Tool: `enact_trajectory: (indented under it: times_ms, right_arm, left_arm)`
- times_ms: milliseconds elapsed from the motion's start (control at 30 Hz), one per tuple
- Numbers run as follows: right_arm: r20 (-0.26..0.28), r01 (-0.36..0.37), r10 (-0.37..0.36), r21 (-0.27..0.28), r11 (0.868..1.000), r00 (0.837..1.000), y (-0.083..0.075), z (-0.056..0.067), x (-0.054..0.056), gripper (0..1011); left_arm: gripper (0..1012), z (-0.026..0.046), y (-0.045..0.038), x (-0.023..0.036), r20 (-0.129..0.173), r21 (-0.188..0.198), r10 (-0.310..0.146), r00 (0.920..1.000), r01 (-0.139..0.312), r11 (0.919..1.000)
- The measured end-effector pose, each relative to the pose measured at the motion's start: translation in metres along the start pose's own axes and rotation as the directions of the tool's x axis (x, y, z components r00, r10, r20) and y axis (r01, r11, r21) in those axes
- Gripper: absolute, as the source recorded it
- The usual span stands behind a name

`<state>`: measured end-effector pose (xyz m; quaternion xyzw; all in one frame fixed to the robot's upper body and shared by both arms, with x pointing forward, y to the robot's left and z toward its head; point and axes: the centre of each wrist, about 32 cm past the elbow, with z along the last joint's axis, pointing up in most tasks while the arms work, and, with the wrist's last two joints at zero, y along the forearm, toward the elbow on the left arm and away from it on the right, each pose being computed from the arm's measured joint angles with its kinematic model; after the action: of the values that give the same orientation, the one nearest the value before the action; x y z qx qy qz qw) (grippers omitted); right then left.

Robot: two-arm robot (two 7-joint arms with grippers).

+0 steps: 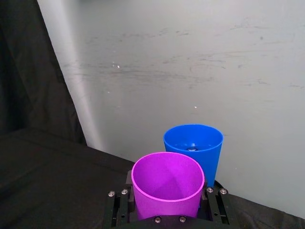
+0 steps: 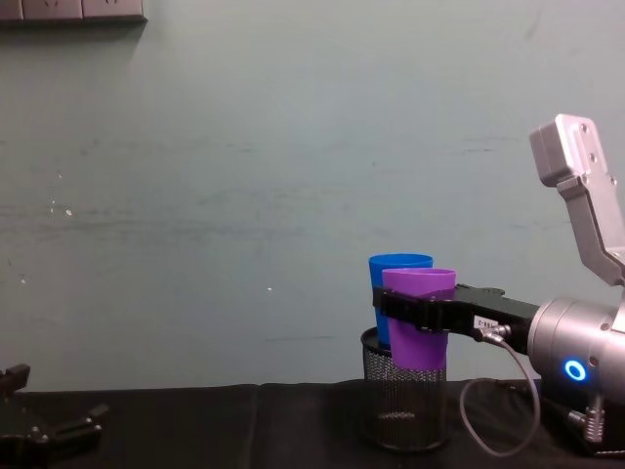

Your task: Pick up one cup with a gripper and tap it against the other cup.

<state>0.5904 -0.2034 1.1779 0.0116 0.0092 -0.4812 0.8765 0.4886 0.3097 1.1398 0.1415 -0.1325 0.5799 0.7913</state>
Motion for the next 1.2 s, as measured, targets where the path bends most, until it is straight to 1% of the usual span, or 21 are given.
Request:
enact_trajectory:
  times_ms: [1200]
  right_arm:
    - [0.000,0.000,0.000,0.000,1.000,1.000,0.0000,0.0000,0.0000,729]
  left_arm:
    - [1000,0.0000,0.0000,0.0000,0.000,0.000,0.000,1.0000,0.000,1.0000]
